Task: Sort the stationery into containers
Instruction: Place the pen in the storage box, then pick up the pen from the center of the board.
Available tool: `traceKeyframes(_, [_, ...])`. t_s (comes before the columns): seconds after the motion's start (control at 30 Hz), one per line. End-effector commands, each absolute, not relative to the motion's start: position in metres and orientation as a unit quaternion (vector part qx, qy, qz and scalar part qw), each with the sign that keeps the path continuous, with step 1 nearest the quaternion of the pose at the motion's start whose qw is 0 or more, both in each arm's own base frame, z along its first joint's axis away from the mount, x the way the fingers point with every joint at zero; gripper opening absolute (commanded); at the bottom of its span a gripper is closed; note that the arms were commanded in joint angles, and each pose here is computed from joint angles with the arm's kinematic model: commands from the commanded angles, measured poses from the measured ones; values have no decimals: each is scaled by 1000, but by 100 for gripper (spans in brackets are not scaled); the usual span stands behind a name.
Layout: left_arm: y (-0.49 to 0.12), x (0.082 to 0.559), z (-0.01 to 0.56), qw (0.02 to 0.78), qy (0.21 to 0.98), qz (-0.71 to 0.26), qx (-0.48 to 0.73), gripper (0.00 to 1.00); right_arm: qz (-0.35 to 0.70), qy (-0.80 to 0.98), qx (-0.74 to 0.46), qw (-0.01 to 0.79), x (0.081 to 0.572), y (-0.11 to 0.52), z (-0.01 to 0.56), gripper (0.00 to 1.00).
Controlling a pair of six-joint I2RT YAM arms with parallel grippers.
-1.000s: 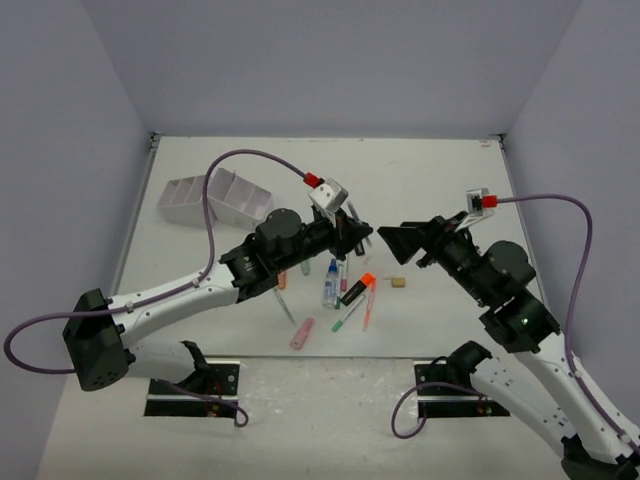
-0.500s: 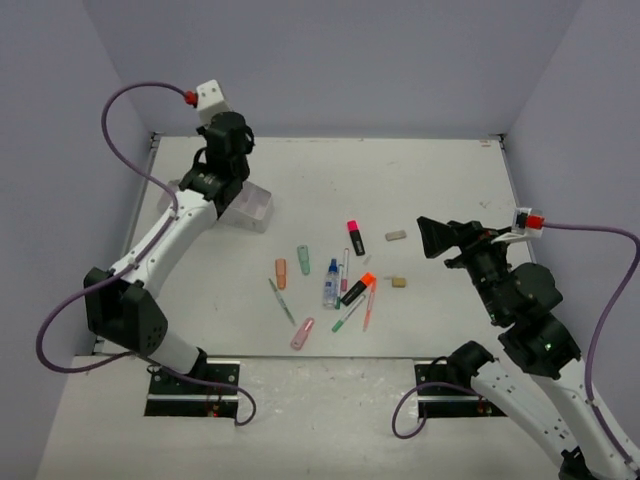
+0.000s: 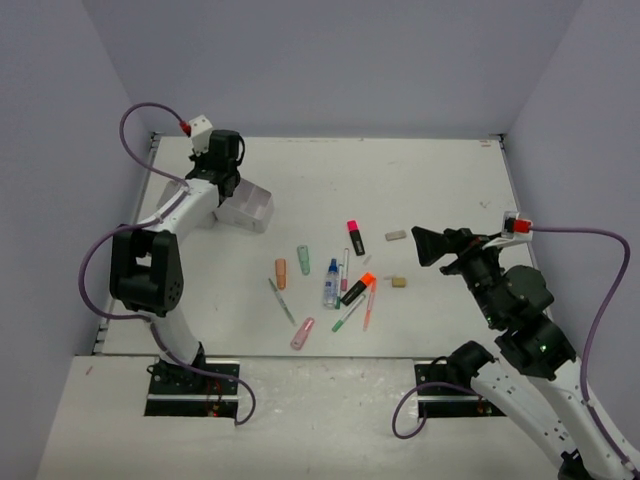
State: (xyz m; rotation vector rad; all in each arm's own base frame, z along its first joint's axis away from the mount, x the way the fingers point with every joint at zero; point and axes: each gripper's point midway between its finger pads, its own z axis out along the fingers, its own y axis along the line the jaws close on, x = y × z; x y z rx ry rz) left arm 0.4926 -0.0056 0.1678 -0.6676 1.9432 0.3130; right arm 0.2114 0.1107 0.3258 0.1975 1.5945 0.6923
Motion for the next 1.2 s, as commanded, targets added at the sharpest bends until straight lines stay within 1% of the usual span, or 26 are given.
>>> traceKeyframes(0.0, [-3, 490, 174, 527, 784, 115, -308, 0, 304, 700, 77, 642, 214, 114, 323, 99])
traceKeyframes(0.13, [-2, 483, 166, 527, 783, 110, -312, 0, 303, 702, 74, 640, 215, 116, 323, 99])
traceKeyframes(0.23, [-6, 481, 174, 533, 781, 96, -312, 33, 301, 708, 72, 635, 217, 118, 320, 99])
traceKeyframes(0.27, [-7, 480, 177, 536, 779, 92, -312, 42, 302, 709, 72, 634, 218, 119, 320, 99])
traceKeyframes(0.3, [-7, 478, 182, 540, 777, 88, -312, 49, 303, 709, 72, 632, 218, 120, 320, 99])
traceKeyframes(0.37, [-9, 476, 191, 548, 773, 79, -310, 54, 305, 711, 71, 630, 219, 122, 320, 99])
traceKeyframes(0.47, [-12, 475, 201, 557, 770, 69, -304, 56, 307, 713, 71, 626, 220, 124, 319, 99])
traceKeyframes(0.73, [-34, 470, 253, 599, 753, 26, -270, 56, 306, 724, 70, 615, 226, 130, 316, 99])
traceKeyframes(0.87, [-43, 465, 265, 606, 754, 8, -254, 57, 304, 728, 70, 610, 228, 132, 313, 99])
traceKeyframes(0.93, [-66, 456, 279, 614, 756, -9, -225, 60, 298, 731, 69, 610, 231, 133, 311, 99])
traceKeyframes(0.97, [-86, 448, 289, 621, 757, -19, -203, 65, 291, 733, 70, 611, 233, 131, 310, 99])
traceKeyframes(1.07, [-143, 426, 283, 594, 792, -48, -135, 70, 274, 739, 63, 612, 237, 129, 310, 97])
traceKeyframes(1.1, [-164, 420, 278, 584, 801, -67, -114, 71, 263, 748, 65, 606, 239, 128, 304, 96])
traceKeyframes(1.13, [-190, 404, 255, 544, 831, -84, -84, 71, 245, 761, 67, 597, 242, 124, 302, 94])
traceKeyframes(1.17, [-207, 395, 243, 526, 842, -97, -66, 70, 233, 773, 65, 586, 244, 123, 295, 92])
